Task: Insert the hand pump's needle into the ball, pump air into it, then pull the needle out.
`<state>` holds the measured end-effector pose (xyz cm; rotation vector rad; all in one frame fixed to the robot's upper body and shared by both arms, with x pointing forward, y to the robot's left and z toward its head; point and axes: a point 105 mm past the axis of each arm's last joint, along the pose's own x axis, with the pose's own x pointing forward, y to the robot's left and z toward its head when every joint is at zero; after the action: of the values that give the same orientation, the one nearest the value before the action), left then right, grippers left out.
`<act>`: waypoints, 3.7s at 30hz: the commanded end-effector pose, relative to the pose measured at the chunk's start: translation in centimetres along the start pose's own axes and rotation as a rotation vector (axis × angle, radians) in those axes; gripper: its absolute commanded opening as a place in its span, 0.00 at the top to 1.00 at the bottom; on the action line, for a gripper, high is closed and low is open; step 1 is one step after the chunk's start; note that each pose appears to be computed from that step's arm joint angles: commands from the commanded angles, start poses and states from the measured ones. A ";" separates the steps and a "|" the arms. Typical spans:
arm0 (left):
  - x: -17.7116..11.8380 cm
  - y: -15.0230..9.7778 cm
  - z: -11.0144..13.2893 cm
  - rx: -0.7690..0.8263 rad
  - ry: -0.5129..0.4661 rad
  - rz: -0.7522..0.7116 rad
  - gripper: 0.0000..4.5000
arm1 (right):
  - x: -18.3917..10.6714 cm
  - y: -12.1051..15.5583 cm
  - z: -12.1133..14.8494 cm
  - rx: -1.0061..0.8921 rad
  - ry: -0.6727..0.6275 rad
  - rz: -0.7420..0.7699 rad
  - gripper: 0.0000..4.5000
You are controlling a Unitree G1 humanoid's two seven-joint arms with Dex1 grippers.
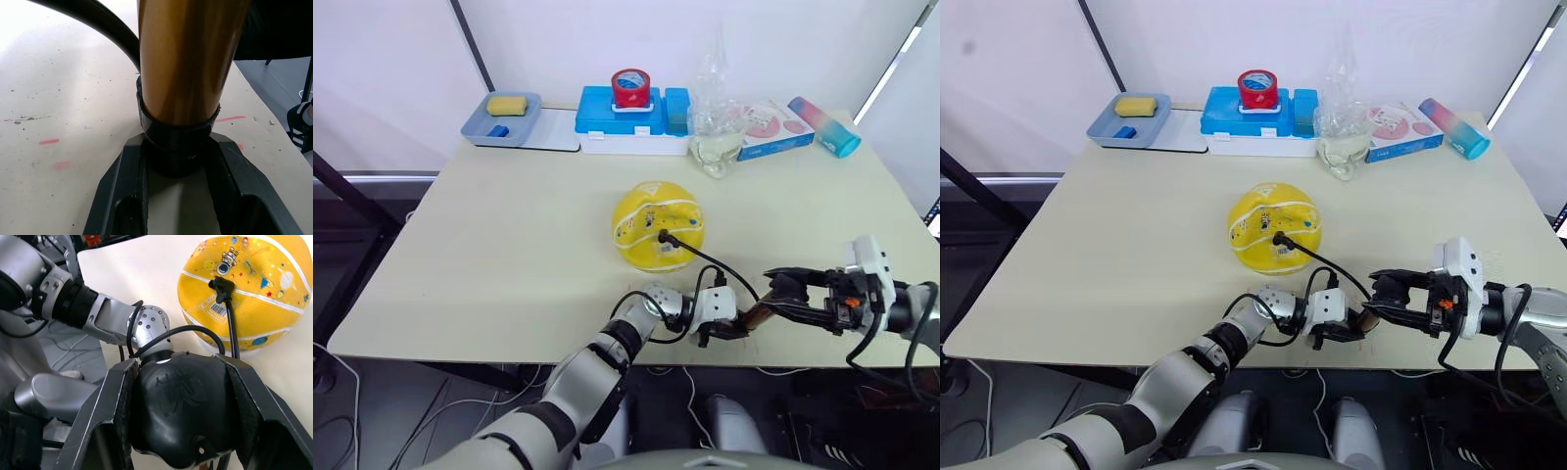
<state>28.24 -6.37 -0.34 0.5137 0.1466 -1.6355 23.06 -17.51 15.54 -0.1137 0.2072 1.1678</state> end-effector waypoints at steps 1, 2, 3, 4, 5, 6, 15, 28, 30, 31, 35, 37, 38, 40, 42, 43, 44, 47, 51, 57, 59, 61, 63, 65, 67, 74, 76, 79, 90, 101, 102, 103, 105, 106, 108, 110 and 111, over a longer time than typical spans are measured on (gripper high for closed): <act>0.0 -2.1 -2.6 -0.052 0.088 -0.072 0.75 | -1.1 -0.3 2.6 -0.038 -0.045 -0.021 0.57; 0.0 -2.1 -2.6 -0.052 0.088 -0.072 0.75 | -1.3 -0.4 3.0 -0.043 -0.049 -0.023 0.57; 0.0 -2.1 -2.6 -0.052 0.090 -0.072 0.75 | -1.8 -0.5 4.3 -0.049 -0.078 -0.031 0.57; 0.0 -2.1 -2.6 -0.051 0.090 -0.071 0.75 | -2.3 -0.5 5.3 -0.055 -0.097 -0.033 0.57; 0.0 -2.1 -2.6 -0.051 0.091 -0.071 0.75 | -2.9 -0.5 6.3 -0.060 -0.115 -0.033 0.57; 0.0 -2.1 -2.6 -0.050 0.092 -0.071 0.75 | -3.2 -0.4 6.9 -0.062 -0.125 -0.032 0.57; 0.0 -2.0 -2.6 -0.051 0.092 -0.068 0.75 | -6.1 0.3 11.9 -0.060 -0.199 -0.044 0.57; 0.1 -2.1 -2.6 -0.050 0.094 -0.071 0.75 | -4.6 0.3 8.4 0.027 -0.056 -0.036 0.57; 0.1 -2.1 -2.6 -0.050 0.092 -0.068 0.75 | -3.7 0.0 6.2 0.031 -0.022 -0.045 0.57; 0.1 -2.1 -2.6 -0.050 0.092 -0.067 0.75 | -3.2 -0.1 5.1 0.022 -0.005 -0.042 0.57; 0.1 -2.0 -2.6 -0.050 0.093 -0.066 0.75 | -1.4 -0.1 1.9 0.023 0.022 -0.028 0.57; 0.0 -2.0 -2.6 -0.050 0.093 -0.065 0.75 | -0.6 0.0 0.4 0.022 0.038 -0.021 0.57; 0.0 -2.0 -2.6 -0.049 0.093 -0.064 0.75 | -0.3 0.0 -0.6 0.015 0.058 -0.017 0.57; 0.0 -1.9 -2.6 -0.049 0.093 -0.062 0.75 | 0.2 -0.2 -2.0 -0.001 0.087 -0.022 0.57; 0.0 -1.8 -2.5 -0.048 0.092 -0.060 0.75 | 0.4 -0.4 -2.1 0.005 0.046 -0.042 0.57; 0.0 -1.8 -2.5 -0.048 0.092 -0.059 0.75 | 0.4 -0.5 -1.8 0.015 0.021 -0.052 0.57; 0.0 -1.8 -2.5 -0.049 0.092 -0.057 0.75 | 0.1 -0.7 -1.6 0.002 0.018 -0.059 0.57; -0.1 -1.9 -2.6 -0.051 0.093 -0.058 0.75 | -1.0 -1.1 0.2 -0.025 -0.048 -0.080 0.57; -0.1 -2.0 -2.7 -0.053 0.093 -0.062 0.75 | -2.6 -1.4 3.1 -0.053 -0.144 -0.103 0.57; -0.2 -2.2 -2.9 -0.053 0.097 -0.072 0.75 | -4.8 -1.1 8.5 -0.108 -0.335 -0.122 0.57; -0.2 -2.2 -2.9 -0.051 0.099 -0.076 0.75 | -5.4 -0.9 10.0 -0.132 -0.374 -0.120 0.57; -0.2 -2.2 -2.9 -0.050 0.100 -0.078 0.75 | -5.8 -0.7 11.2 -0.137 -0.425 -0.117 0.57; -0.2 -2.2 -2.9 -0.049 0.100 -0.079 0.75 | -6.0 -0.6 12.0 -0.124 -0.480 -0.113 0.57; -0.2 -2.2 -2.8 -0.047 0.100 -0.080 0.75 | -5.6 -0.4 12.0 -0.100 -0.508 -0.103 0.57; -0.2 -2.1 -2.8 -0.046 0.100 -0.079 0.75 | -5.0 -0.4 11.0 -0.074 -0.487 -0.099 0.57; -0.2 -2.1 -2.8 -0.048 0.101 -0.079 0.75 | -2.3 -0.7 6.5 0.009 -0.367 -0.098 0.57; -0.2 -2.2 -2.9 -0.050 0.101 -0.079 0.75 | -1.2 -0.9 3.9 0.048 -0.283 -0.100 0.57; -0.2 -2.1 -2.9 -0.052 0.100 -0.076 0.75 | -0.5 -1.2 1.5 0.076 -0.228 -0.119 0.57; -0.3 -2.2 -2.9 -0.054 0.099 -0.073 0.75 | -0.1 -1.7 -2.5 0.048 -0.160 -0.156 0.57; -0.3 -2.3 -3.0 -0.052 0.099 -0.080 0.75 | -4.2 -1.3 7.4 -0.026 -0.328 -0.111 0.57; -0.3 -2.3 -3.0 -0.050 0.099 -0.080 0.75 | -4.4 -1.2 8.0 -0.024 -0.337 -0.108 0.57; -0.3 -2.3 -3.0 -0.048 0.099 -0.081 0.75 | -4.5 -1.1 8.5 -0.021 -0.342 -0.106 0.57; -0.3 -2.4 -3.0 -0.048 0.097 -0.080 0.75 | -5.1 -0.8 10.1 -0.031 -0.357 -0.101 0.57; -0.2 -2.4 -3.0 -0.048 0.097 -0.081 0.75 | -5.4 -0.6 10.8 -0.035 -0.361 -0.097 0.57; -0.2 -2.4 -3.0 -0.047 0.096 -0.081 0.75 | -5.8 -0.3 11.6 -0.034 -0.363 -0.093 0.57; -0.2 -2.4 -3.0 -0.047 0.097 -0.082 0.75 | -5.9 -0.2 11.8 -0.029 -0.361 -0.091 0.57; -0.2 -2.4 -3.0 -0.048 0.097 -0.082 0.75 | -5.9 -0.2 11.9 -0.027 -0.360 -0.092 0.57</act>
<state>28.23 -6.38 -0.21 0.5094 0.1322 -1.6340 22.65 -20.03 26.10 0.1160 -0.0366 1.1093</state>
